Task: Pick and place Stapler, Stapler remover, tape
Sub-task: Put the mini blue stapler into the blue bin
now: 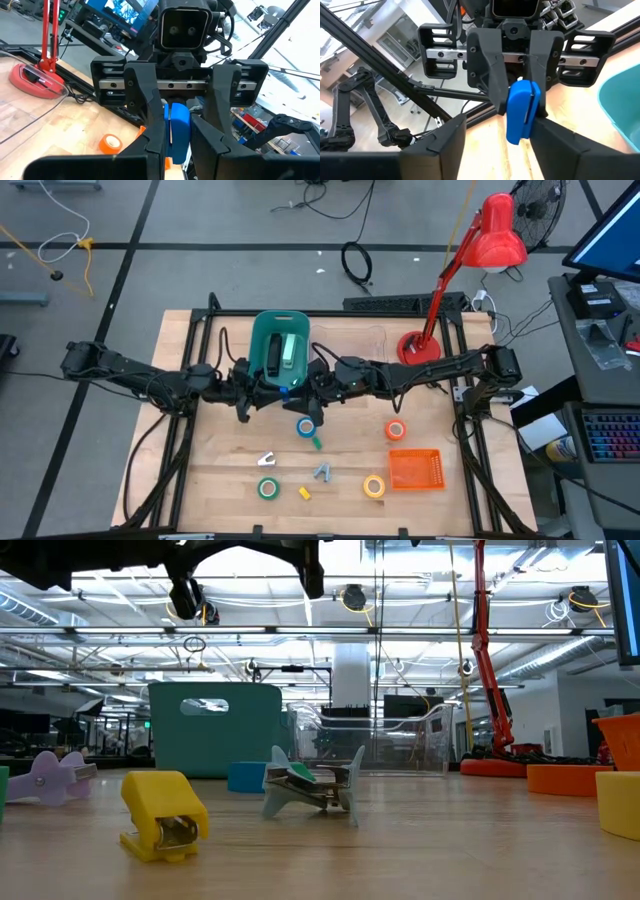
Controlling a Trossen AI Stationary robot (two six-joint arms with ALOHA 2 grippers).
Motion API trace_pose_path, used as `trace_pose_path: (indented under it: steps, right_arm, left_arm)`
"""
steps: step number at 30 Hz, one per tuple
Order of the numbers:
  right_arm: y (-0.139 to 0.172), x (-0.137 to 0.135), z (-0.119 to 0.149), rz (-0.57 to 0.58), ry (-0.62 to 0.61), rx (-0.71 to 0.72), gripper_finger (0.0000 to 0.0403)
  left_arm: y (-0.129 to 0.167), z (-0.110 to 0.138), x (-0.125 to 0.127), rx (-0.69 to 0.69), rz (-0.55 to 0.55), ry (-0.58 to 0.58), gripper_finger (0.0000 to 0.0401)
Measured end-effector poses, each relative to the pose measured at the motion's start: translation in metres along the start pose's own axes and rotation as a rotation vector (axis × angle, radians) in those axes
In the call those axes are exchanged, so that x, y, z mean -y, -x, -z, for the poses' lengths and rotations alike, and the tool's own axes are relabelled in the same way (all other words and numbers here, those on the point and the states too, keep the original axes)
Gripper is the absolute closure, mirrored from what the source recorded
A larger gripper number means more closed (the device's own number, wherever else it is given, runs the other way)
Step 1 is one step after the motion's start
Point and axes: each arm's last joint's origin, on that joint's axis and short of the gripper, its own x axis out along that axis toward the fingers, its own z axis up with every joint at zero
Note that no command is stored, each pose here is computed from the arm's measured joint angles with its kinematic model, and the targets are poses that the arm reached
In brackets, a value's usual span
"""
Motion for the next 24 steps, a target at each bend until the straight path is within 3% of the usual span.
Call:
trace_pose_path:
  steps: [7, 11, 20, 24]
  right_arm:
    - [0.000, 0.002, 0.004, 0.013, -0.013, -0.042, 0.0168]
    - [-0.001, 0.004, 0.007, -0.001, -0.023, -0.085, 0.0171]
    - [0.002, 0.015, 0.023, 0.114, -0.074, -0.240, 0.0187]
    - [0.004, 0.018, 0.029, 0.136, -0.089, -0.311, 0.0186]
  left_arm:
    - [0.000, 0.002, -0.001, -0.030, 0.001, 0.018, 0.0342]
    - [0.000, 0.005, -0.003, -0.064, -0.015, 0.032, 0.0342]
    - [0.005, -0.004, 0.002, -0.035, 0.027, 0.025, 0.0342]
    - [0.007, -0.005, -0.002, -0.050, -0.025, 0.016, 0.0342]
